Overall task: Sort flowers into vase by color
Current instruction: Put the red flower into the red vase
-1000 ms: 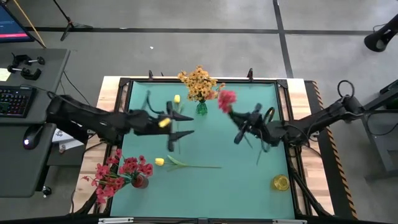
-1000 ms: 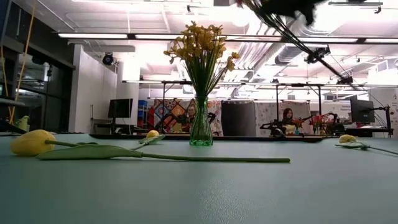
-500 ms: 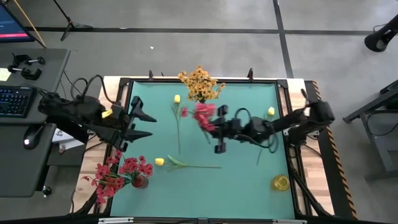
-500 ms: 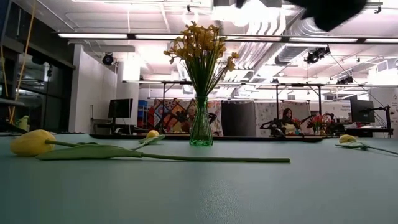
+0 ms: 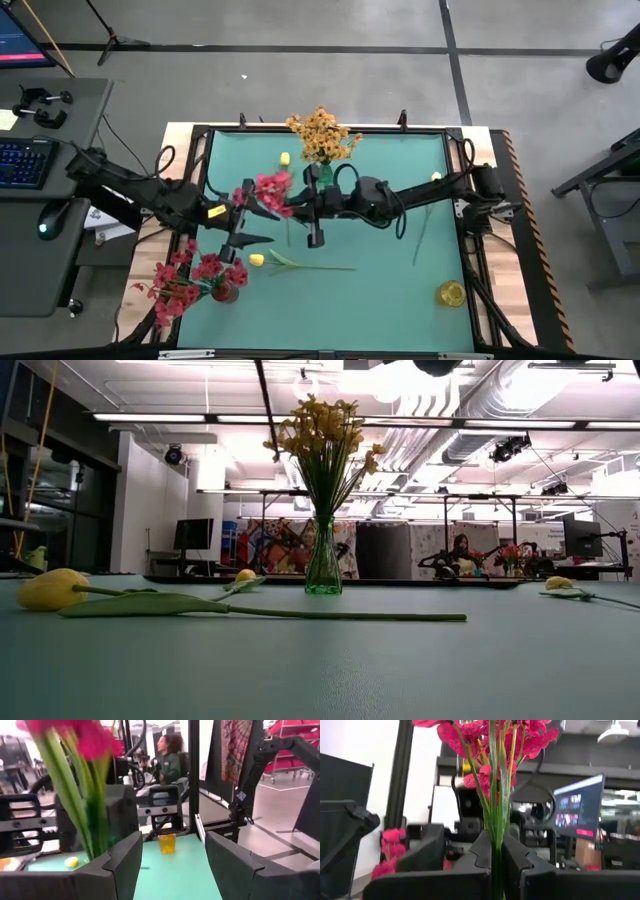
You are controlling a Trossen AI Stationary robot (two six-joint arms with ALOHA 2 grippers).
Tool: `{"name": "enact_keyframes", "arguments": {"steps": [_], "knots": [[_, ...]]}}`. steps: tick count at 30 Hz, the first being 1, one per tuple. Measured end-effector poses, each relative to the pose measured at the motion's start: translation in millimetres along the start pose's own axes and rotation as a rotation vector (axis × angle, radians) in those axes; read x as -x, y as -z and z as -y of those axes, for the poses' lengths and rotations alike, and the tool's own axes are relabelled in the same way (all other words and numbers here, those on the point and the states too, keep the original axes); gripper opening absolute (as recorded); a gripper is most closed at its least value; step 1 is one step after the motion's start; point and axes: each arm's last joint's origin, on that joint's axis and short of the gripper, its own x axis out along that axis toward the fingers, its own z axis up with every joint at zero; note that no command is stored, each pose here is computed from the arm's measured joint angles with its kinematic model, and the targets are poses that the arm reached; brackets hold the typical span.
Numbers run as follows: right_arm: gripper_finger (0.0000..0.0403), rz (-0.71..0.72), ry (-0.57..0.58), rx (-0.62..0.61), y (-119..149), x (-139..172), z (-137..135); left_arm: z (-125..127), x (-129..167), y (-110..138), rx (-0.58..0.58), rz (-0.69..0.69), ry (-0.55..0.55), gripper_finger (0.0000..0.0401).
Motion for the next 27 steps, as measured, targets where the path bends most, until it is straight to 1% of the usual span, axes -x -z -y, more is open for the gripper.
{"name": "enact_keyframes", "arguments": {"steps": [3, 5, 11, 16, 20, 24, 27], "knots": [[0.0, 0.052, -0.015, 0.005, -6, 0, -3, 1, -3, -1, -0.017, 0.025, -0.002, 0.0204], [0.0, 0.075, -0.038, 0.005, -8, 0, -6, 1, -5, 0, -0.018, 0.017, -0.004, 0.0204], [0.0, 0.105, -0.09, 0.0, -11, 0, -15, 2, -9, 3, -0.022, 0.006, -0.003, 0.0204], [0.0, 0.118, -0.106, 0.02, -12, 0, -19, 4, -20, 7, -0.021, 0.016, -0.005, 0.0204], [0.0, 0.13, -0.118, -0.012, -13, 0, -19, 6, -30, 10, -0.067, 0.034, -0.003, 0.0204], [0.0, 0.128, -0.138, -0.026, -13, 0, -21, 4, -34, 12, -0.099, 0.024, -0.063, 0.0204], [0.0, 0.122, -0.147, -0.023, -13, 0, -27, 3, -30, 11, -0.119, 0.015, -0.095, 0.0204]]}}
